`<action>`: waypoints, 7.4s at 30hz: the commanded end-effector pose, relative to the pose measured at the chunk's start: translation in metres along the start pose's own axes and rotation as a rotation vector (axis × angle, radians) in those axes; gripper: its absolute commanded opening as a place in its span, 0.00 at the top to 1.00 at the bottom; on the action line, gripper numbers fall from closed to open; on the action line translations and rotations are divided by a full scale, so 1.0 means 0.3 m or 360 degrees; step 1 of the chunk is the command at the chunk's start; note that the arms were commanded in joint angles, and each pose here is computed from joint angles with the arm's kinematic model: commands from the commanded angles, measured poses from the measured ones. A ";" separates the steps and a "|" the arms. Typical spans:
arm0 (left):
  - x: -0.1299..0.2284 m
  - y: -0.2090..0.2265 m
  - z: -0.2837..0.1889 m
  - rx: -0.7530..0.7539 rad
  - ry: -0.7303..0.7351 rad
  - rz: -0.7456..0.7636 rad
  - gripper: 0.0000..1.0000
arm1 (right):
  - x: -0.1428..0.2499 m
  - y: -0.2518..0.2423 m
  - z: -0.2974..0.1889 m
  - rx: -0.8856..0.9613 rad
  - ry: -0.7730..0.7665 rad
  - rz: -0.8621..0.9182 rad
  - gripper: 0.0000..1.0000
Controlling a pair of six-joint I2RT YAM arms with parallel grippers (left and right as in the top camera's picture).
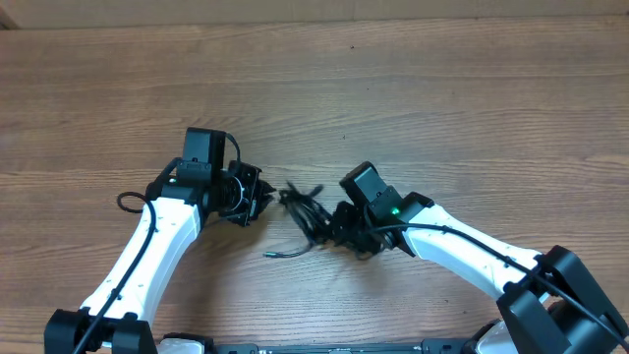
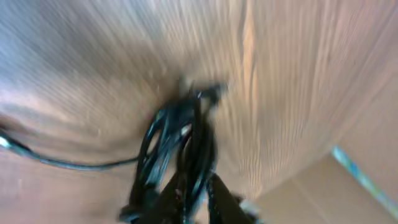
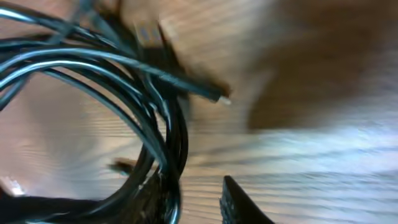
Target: Untangle cables
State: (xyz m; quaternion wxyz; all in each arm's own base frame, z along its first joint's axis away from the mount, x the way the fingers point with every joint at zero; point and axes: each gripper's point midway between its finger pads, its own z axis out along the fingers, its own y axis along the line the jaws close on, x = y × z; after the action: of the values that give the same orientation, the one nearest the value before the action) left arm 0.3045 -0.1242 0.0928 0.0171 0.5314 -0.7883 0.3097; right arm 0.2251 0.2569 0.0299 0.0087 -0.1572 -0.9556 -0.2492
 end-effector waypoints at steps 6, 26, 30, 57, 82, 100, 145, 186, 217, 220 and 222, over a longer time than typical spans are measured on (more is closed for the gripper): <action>-0.053 -0.055 -0.038 0.0004 -0.0404 0.0210 0.78 | 0.030 -0.046 0.025 0.0051 0.0065 0.0014 0.69; 0.050 0.239 -0.019 -0.0508 -0.0110 0.0407 0.60 | 0.010 -0.050 0.025 0.0068 0.0011 0.0009 0.55; 0.050 0.279 -0.001 -0.0539 -0.0129 0.0258 0.67 | 0.010 -0.050 0.025 0.0068 0.0011 0.0009 0.54; 0.086 0.303 0.150 -0.0605 -0.0346 0.0398 0.56 | 0.005 -0.057 0.025 0.0084 -0.0006 0.0010 0.53; 0.068 0.241 0.176 -0.0515 -0.0279 0.0588 0.96 | 0.118 0.033 0.011 -0.0176 0.0308 -0.0270 0.60; 0.127 0.010 -0.107 -0.0029 -0.0525 0.1437 0.96 | 0.178 0.154 -0.334 -0.0490 0.0044 -0.0600 0.80; 0.201 -0.117 -0.259 0.0066 -0.1007 0.1688 0.96 | -0.011 0.263 -0.279 -0.0543 -0.0384 0.0146 0.61; 0.213 -0.059 -0.309 0.0000 -0.0901 0.1531 0.78 | 0.021 0.023 0.000 0.0023 -0.0265 0.0429 0.57; -0.013 0.236 0.072 -0.0897 -0.0243 0.1372 0.53 | 0.000 -0.048 -0.010 0.0164 -0.0365 0.0448 0.08; -0.040 0.263 0.103 -0.0978 -0.0251 0.1342 0.55 | -0.006 -0.056 -0.012 0.0178 -0.0385 0.0450 0.06; -0.071 0.281 0.112 -0.1046 -0.0306 0.1298 0.55 | -0.006 -0.056 -0.012 0.0179 -0.0386 0.0450 0.05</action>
State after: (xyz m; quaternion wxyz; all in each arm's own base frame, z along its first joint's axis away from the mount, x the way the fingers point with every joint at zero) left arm 0.2475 -0.1101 0.0251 -0.0100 0.1656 -0.9861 0.0027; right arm 0.2203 0.2442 0.0279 -0.0524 -0.3188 -0.9292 -0.1795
